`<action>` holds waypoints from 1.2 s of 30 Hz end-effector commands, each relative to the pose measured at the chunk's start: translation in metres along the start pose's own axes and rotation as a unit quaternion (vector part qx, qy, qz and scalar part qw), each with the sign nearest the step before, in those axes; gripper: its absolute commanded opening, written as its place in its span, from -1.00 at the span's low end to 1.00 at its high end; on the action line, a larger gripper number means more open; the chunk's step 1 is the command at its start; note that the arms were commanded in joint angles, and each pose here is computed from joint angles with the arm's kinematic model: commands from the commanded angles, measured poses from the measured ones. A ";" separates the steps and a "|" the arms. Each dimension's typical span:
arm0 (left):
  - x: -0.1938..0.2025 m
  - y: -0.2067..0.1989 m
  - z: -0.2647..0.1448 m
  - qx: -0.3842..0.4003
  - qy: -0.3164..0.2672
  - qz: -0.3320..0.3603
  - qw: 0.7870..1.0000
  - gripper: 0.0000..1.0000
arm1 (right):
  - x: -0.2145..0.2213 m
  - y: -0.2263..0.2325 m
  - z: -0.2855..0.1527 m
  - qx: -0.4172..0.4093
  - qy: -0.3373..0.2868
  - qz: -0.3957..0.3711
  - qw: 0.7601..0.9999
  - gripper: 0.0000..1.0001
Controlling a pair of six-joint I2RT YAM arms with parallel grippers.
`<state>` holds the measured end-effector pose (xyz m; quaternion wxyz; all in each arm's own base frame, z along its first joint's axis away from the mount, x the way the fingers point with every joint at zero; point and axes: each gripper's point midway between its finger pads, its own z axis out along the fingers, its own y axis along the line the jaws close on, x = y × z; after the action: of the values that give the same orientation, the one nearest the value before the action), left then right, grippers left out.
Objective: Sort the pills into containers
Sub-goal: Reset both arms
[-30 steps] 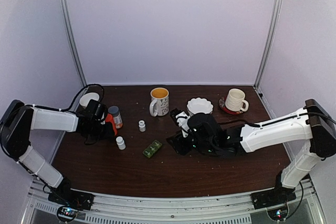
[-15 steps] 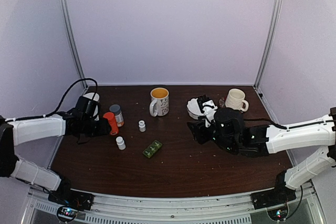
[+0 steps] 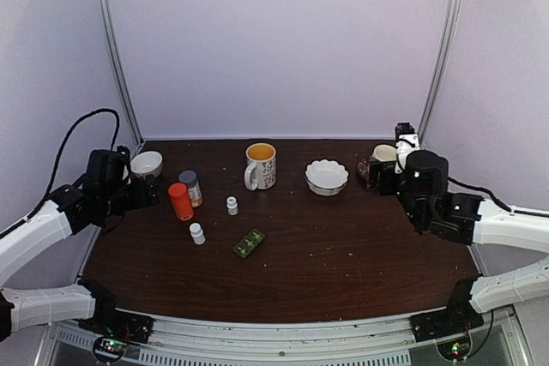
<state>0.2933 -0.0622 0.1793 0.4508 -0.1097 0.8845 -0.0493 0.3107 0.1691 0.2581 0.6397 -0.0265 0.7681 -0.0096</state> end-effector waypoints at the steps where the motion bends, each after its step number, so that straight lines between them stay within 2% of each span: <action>1: -0.031 -0.003 -0.008 -0.003 -0.056 0.049 0.997 0.95 | -0.007 -0.063 -0.009 0.084 -0.033 0.011 0.996 0.99; 3: -0.037 -0.012 -0.006 0.017 -0.071 0.099 0.992 0.95 | -0.006 -0.085 -0.013 0.099 -0.048 0.021 0.994 0.99; 4: -0.039 -0.009 -0.005 0.003 -0.074 0.109 0.991 0.95 | -0.004 -0.097 -0.015 0.110 -0.054 0.034 0.992 0.99; 8: -0.050 0.026 -0.004 -0.103 -0.109 0.107 0.983 0.95 | 0.008 -0.137 -0.019 0.137 -0.082 0.082 0.984 0.99; 11: -0.054 0.038 -0.007 -0.135 -0.152 0.125 0.971 0.95 | 0.009 -0.148 -0.023 0.131 -0.124 0.072 0.981 0.96; 14: -0.053 0.045 -0.010 -0.143 -0.201 0.139 0.959 0.95 | 0.016 -0.162 -0.027 0.160 -0.160 0.039 0.973 0.94; 17: -0.048 0.055 -0.011 -0.158 -0.231 0.151 0.948 0.95 | 0.033 -0.179 -0.018 0.193 -0.146 0.031 0.970 0.96; 23: -0.039 0.087 0.015 -0.215 -0.209 0.157 0.941 0.95 | 0.054 -0.187 0.006 0.204 -0.134 0.017 0.970 0.96; 26: -0.036 0.098 0.027 -0.211 -0.207 0.148 0.944 0.95 | 0.058 -0.173 0.030 0.145 -0.128 0.015 0.981 0.93; 28: -0.036 0.108 0.031 -0.216 -0.211 0.140 0.943 0.95 | 0.065 -0.175 0.042 0.149 -0.114 0.010 0.982 0.92; 33: -0.045 0.114 0.043 -0.194 -0.210 0.137 0.948 0.95 | 0.079 -0.202 0.056 0.173 -0.101 0.069 0.977 0.97; 36: -0.049 0.115 0.046 -0.190 -0.217 0.134 0.948 0.95 | 0.076 -0.197 0.062 0.156 -0.098 0.057 0.981 0.95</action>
<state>0.3239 0.0677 0.1420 0.5524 -0.0863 0.7951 0.2351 0.3523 -0.0377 0.1577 0.6742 0.1171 0.7173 -0.1316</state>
